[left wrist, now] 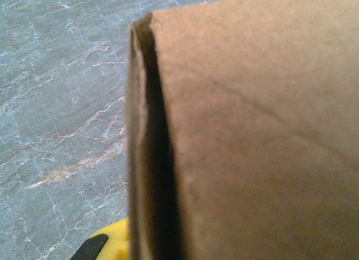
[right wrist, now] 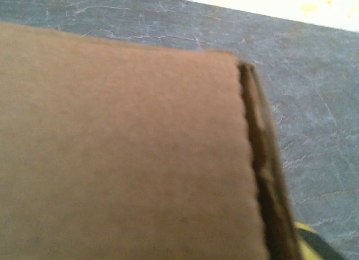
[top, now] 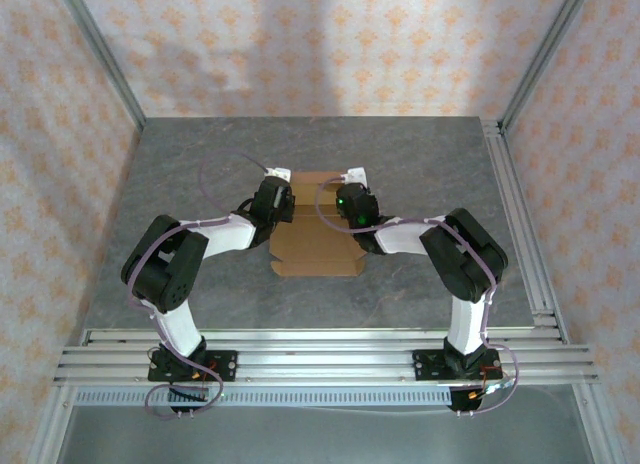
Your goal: Fold the paper box
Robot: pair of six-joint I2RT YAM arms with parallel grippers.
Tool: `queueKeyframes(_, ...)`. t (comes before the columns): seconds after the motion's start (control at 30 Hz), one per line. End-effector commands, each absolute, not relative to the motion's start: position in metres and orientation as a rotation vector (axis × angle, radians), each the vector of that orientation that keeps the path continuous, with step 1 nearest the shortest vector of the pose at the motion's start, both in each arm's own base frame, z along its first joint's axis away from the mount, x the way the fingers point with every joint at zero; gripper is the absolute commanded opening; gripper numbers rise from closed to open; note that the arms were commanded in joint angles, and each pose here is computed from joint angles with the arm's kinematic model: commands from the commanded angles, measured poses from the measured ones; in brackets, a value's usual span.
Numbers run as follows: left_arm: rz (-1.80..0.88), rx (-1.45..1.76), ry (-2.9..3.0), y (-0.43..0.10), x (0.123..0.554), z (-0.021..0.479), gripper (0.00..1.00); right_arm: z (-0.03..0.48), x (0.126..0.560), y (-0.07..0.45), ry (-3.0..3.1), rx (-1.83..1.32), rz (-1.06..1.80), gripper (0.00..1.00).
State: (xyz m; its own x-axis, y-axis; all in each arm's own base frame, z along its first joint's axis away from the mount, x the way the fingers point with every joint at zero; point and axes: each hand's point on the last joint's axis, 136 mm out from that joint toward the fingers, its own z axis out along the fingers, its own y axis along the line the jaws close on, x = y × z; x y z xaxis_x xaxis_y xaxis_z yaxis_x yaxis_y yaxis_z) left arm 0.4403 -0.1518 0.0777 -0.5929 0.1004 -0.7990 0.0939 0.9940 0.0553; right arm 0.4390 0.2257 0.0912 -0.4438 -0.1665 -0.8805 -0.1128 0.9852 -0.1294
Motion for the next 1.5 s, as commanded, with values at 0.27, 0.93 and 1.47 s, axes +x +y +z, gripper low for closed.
queueKeyframes(0.27, 0.043, 0.228, 2.376, -0.150, 0.412, 0.032, 0.00, 0.089, 0.433, 0.219, 2.046, -0.189, -0.111, 0.08)
queueKeyframes(0.93, 0.006, 0.154, 2.392, -0.152, 0.410, 0.041, 0.00, 0.111, 0.405, 0.226, 1.975, -0.156, 0.234, 0.82)
queueKeyframes(1.47, 0.015, 0.150, 2.408, -0.153, 0.408, 0.048, 0.00, 0.117, 0.392, 0.203, 1.926, -0.154, 0.346, 0.80)
